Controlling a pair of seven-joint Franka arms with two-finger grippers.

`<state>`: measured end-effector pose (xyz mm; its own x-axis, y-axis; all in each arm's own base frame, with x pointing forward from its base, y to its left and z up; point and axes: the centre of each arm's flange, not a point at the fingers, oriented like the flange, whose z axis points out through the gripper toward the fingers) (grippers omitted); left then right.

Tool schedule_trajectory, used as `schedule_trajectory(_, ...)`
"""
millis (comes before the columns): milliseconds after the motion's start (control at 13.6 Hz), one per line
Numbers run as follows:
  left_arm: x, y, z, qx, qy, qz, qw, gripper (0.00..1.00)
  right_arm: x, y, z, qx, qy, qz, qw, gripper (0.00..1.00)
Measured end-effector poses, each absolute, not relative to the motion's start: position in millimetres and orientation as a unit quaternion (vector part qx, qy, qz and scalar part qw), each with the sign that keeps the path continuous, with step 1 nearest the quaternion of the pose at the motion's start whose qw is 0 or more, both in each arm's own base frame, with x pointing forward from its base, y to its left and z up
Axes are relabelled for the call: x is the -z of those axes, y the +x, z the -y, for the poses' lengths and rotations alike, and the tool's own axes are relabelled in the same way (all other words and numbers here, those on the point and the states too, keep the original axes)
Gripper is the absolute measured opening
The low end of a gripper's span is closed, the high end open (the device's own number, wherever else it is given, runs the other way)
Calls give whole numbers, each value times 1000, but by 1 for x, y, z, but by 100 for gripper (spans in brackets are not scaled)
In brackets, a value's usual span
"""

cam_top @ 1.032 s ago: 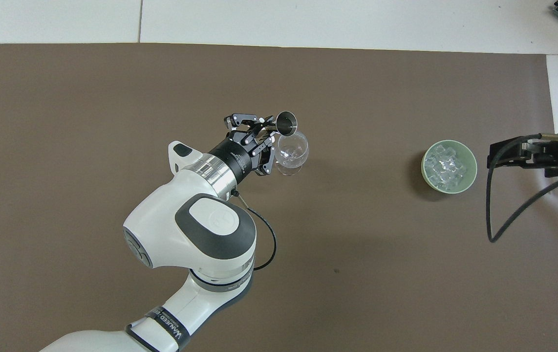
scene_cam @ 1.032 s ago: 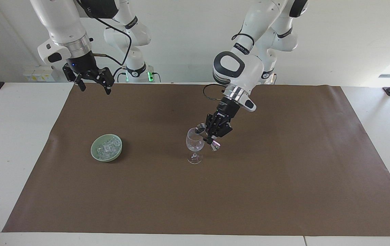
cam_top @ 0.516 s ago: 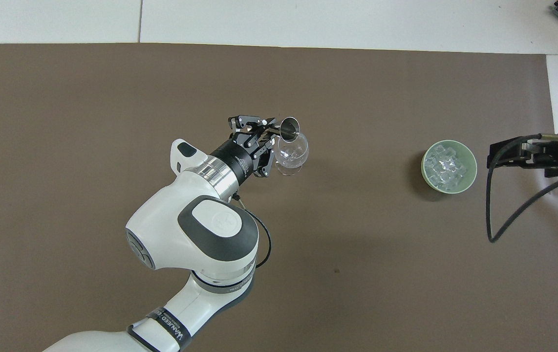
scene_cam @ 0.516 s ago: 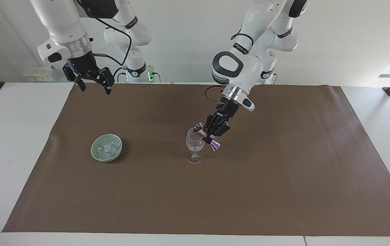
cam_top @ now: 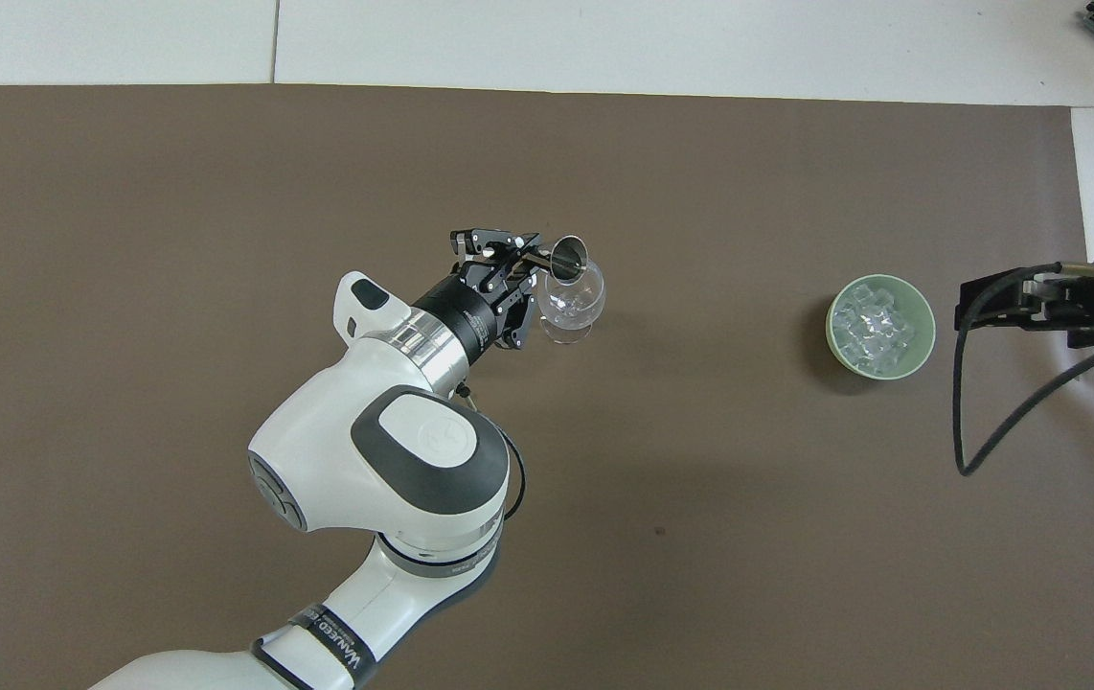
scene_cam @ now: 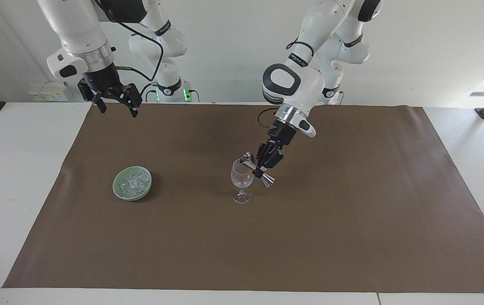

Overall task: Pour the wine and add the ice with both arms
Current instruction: 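Tilt the jigger over the wine glass with the left gripper to pour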

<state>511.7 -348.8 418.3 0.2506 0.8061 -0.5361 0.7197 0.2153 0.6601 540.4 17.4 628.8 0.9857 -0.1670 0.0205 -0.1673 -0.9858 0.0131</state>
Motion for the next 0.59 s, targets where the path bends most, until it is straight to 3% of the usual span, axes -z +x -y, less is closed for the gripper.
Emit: schedule_trajectory(589, -426, 508, 352, -72, 632, -603, 482, 21, -629, 540, -17, -10, 996, 84, 7, 100)
